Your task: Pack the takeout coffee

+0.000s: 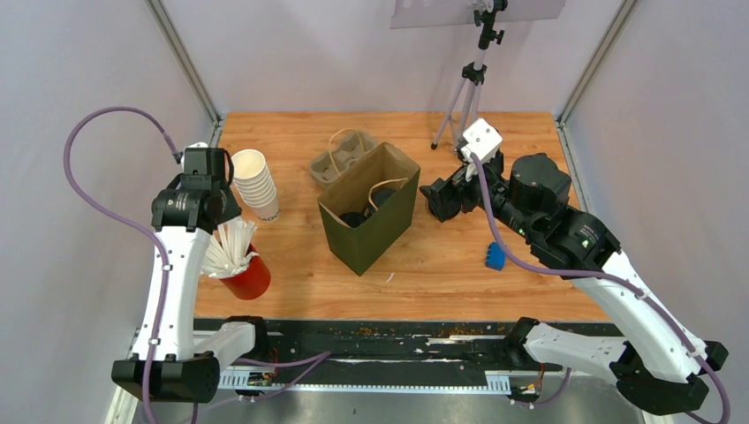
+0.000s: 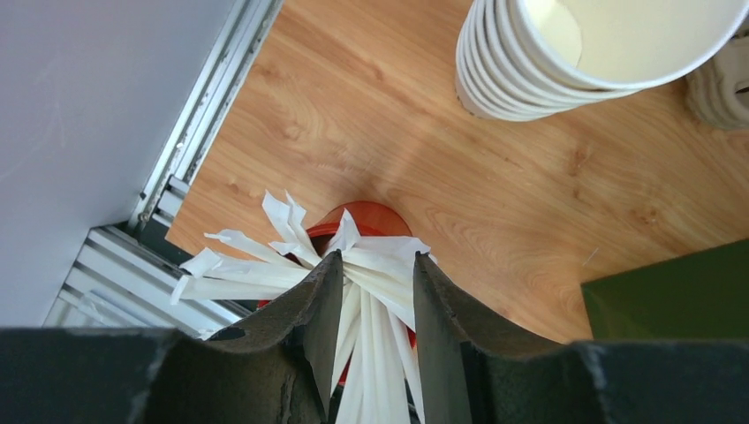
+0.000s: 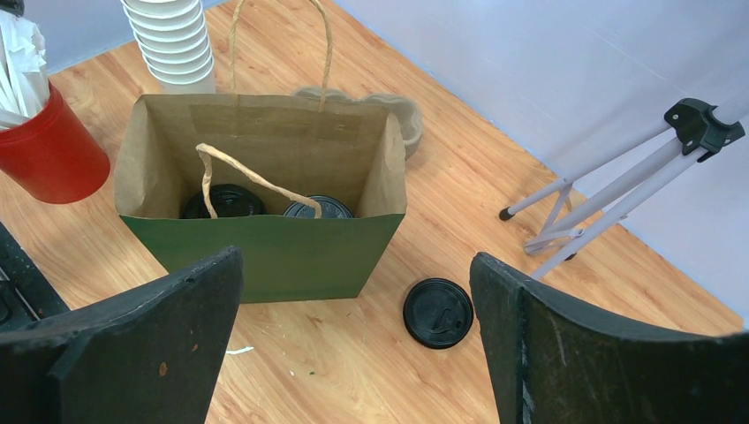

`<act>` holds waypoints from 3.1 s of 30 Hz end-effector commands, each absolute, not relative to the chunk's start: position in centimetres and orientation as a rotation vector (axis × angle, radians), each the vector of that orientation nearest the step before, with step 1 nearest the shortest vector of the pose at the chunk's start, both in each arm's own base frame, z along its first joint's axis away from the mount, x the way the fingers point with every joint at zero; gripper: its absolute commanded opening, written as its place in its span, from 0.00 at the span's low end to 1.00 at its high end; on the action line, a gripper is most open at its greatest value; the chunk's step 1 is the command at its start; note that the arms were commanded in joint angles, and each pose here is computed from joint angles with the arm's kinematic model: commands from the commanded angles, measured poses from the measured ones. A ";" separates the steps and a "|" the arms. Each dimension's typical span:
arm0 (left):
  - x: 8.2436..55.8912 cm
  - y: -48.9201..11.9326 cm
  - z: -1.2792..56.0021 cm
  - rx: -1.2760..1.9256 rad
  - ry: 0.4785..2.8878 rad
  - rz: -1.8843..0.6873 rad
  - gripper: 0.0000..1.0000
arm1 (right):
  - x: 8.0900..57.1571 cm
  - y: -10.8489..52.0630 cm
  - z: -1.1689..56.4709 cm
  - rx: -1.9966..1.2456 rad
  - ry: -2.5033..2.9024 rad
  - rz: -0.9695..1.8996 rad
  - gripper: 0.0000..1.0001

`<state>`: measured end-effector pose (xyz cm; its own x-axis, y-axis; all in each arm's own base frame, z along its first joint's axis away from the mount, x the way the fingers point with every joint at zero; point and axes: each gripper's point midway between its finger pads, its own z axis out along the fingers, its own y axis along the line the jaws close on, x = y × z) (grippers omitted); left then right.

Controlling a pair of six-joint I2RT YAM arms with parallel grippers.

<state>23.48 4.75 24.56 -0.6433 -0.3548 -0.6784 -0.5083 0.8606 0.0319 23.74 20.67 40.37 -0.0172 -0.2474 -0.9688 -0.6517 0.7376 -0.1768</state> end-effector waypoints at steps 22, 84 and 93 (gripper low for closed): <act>23.9 7.0 22.0 -0.598 2.317 0.387 0.36 | 24.6 21.5 41.8 -0.767 1.514 0.356 1.00; 26.8 -8.3 53.5 0.014 1.685 -0.647 0.07 | 28.0 21.9 45.8 -0.706 1.447 0.228 1.00; 26.7 -11.0 57.6 0.024 1.481 -0.914 0.07 | 27.9 21.8 45.7 -0.702 1.445 0.233 1.00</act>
<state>27.31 -9.74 53.99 -0.2387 -0.4598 -0.8554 0.4063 0.7528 -0.5180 28.19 22.80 42.98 0.0854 -0.3139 -0.9456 -0.5865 0.7514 -0.3024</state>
